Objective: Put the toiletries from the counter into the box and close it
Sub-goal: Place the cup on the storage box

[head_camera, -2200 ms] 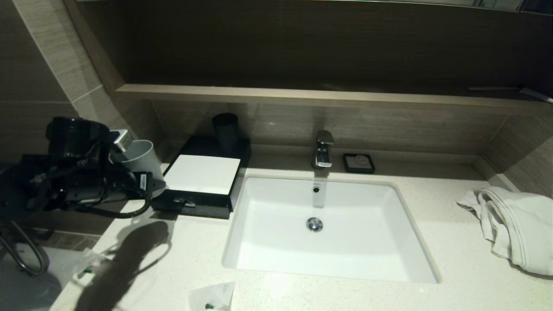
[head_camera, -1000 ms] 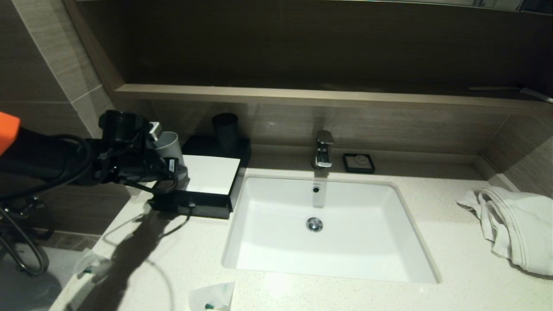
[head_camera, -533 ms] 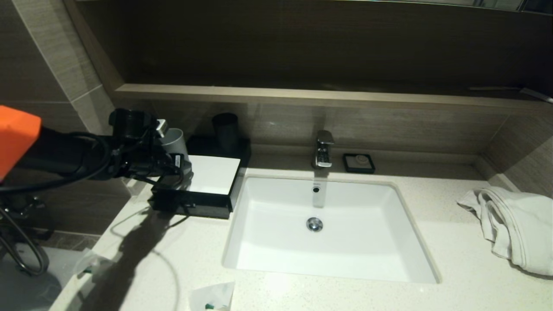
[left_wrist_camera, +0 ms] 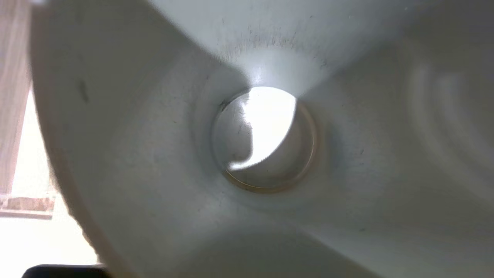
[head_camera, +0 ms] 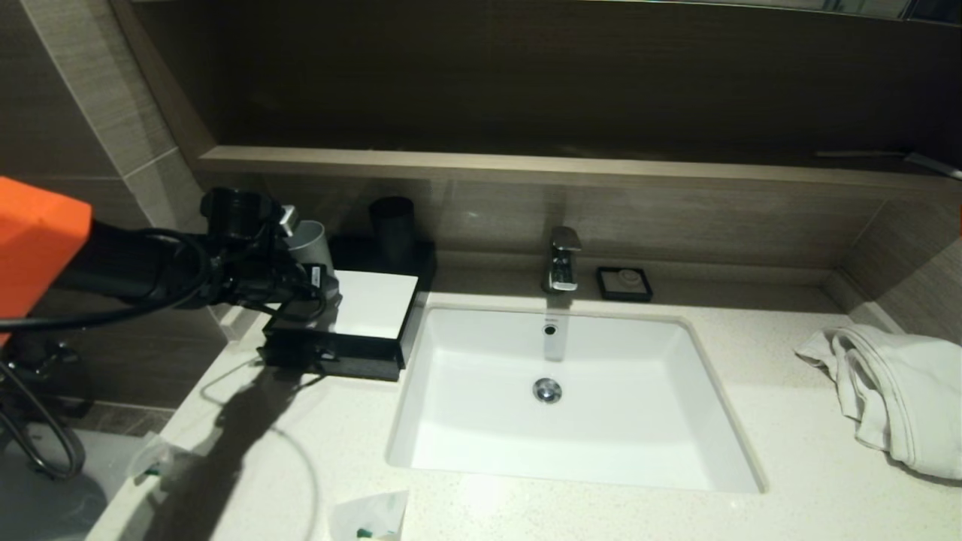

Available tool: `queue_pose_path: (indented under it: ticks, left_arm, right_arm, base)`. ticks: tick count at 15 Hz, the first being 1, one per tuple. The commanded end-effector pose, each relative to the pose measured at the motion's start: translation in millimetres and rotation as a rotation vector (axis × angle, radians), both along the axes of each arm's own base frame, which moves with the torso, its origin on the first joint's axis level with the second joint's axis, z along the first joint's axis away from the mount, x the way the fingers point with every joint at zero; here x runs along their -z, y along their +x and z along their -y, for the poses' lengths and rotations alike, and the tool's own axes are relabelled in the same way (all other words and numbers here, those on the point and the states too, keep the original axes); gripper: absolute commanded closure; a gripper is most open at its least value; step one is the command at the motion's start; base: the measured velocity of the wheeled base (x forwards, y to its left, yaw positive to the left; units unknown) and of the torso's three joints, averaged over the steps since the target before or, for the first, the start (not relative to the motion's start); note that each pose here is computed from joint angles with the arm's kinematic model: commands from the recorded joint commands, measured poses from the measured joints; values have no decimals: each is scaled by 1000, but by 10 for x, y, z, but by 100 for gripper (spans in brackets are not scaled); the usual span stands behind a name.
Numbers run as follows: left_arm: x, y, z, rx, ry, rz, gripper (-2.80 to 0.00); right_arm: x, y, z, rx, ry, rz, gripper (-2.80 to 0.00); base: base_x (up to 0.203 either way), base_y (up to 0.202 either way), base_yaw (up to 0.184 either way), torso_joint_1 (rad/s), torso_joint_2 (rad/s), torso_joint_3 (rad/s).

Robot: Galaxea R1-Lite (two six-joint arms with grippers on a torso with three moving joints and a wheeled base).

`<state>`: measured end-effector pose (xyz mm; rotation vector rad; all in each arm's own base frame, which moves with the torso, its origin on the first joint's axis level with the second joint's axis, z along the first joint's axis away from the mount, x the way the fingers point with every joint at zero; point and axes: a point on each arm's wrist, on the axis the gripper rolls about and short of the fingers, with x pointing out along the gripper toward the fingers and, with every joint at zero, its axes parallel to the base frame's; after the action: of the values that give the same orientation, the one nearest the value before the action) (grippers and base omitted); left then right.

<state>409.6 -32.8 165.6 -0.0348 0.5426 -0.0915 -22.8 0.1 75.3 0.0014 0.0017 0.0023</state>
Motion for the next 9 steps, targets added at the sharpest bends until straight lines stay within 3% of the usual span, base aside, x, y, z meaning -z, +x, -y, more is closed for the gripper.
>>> queue_pose_path:
  ticks: [1,9]
  left_arm:
    - [2,52,4,-1,-2,7,0]
    - [-41,226,52,5,-1,29,0]
  right_arm:
    - [0,0,0,-1,0,0,0]
    - [0,0,0,-1,0,0,0]
  base:
    - [0,0,0,0,0,0]
    - [0,0,0,0,0,0]
